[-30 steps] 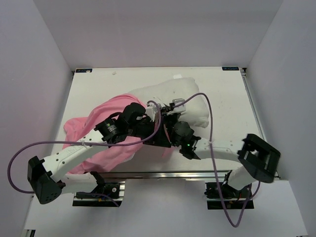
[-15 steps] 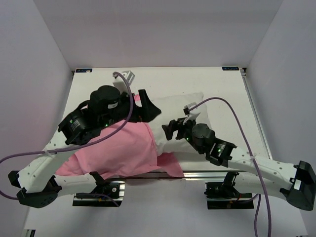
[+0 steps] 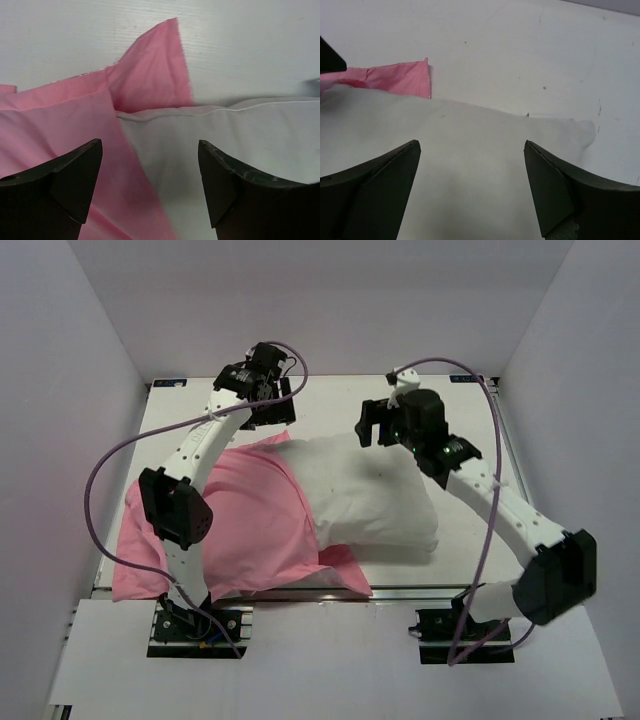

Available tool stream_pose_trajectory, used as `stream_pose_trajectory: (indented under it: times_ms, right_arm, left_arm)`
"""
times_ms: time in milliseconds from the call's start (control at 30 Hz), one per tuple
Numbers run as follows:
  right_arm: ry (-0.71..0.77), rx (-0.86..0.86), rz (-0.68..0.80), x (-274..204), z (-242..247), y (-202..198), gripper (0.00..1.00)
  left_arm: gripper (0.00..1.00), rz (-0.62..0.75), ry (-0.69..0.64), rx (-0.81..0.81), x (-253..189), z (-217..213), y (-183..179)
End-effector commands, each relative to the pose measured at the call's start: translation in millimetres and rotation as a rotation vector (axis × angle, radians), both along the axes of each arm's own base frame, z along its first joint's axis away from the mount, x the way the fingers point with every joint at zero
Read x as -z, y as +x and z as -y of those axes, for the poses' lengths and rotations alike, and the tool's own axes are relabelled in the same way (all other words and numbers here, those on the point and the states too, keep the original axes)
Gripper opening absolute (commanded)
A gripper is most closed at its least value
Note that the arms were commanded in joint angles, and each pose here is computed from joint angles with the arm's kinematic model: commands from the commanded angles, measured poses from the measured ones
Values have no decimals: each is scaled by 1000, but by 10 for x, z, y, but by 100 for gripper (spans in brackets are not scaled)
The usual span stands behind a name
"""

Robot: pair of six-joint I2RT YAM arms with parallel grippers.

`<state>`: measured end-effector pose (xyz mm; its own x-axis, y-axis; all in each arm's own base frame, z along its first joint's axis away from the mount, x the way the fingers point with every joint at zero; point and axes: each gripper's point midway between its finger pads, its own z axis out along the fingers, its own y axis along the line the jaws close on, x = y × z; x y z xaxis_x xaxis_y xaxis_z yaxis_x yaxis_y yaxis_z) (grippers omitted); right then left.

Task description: Put the pillow into the pillowcase

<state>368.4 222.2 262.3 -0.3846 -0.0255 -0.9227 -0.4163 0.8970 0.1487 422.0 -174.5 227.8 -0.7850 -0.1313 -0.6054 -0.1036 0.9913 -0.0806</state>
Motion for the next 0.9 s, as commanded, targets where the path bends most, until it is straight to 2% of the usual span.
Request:
stream_pose_trajectory:
  times_ms: [0, 67, 133, 200, 233, 300, 400, 433, 467, 567, 633, 667, 733, 800, 867]
  right_arm:
    - [-22, -182, 1, -119, -161, 170, 89]
    - [-51, -297, -15, 43, -329, 277, 89]
    - [-50, -418, -6, -27, -512, 317, 89]
    - [-51, -511, -65, 213, -679, 388, 89]
    - [-22, -586, -65, 112, -797, 347, 89]
    - [-23, -653, -123, 345, -914, 396, 89]
    - [5, -746, -152, 478, -1064, 431, 89]
    - [14, -773, -195, 562, -1119, 440, 89]
    - [16, -788, -226, 603, -1133, 427, 89]
    - [39, -903, -345, 825, -1194, 129, 89]
    - [51, -982, -349, 915, -1256, -103, 89]
    - [41, -999, -394, 1113, -1229, -239, 89]
    - [48, -1075, -386, 1125, -1263, -432, 79]
    - [78, -1177, -368, 1023, -1296, -635, 42]
    - [103, -1199, -338, 849, -1332, -651, 0]
  left_arm:
    - [85, -32, 23, 38, -157, -127, -148]
    - [83, -65, 36, 37, -25, -170, -176]
    - [73, -103, 44, 32, 125, -218, -263]
    - [58, -163, 44, 44, 332, -228, -405]
    - [52, -144, 19, 58, 297, -205, -435]
    - [49, -169, -50, 120, 400, -78, -546]
    - [27, -194, -116, 179, 590, 39, -664]
    - [5, -205, -115, 174, 617, 29, -693]
    - [0, -199, -117, 175, 588, 20, -711]
    - [0, -141, -132, 187, 435, 7, -733]
    - [0, -95, -140, 196, 343, 2, -724]
    - [0, -57, -151, 202, 228, -5, -735]
    - [0, -13, -161, 216, 114, 4, -719]
    - [0, 19, -165, 226, 3, 0, -719]
    - [0, 41, -167, 233, -88, 4, -704]
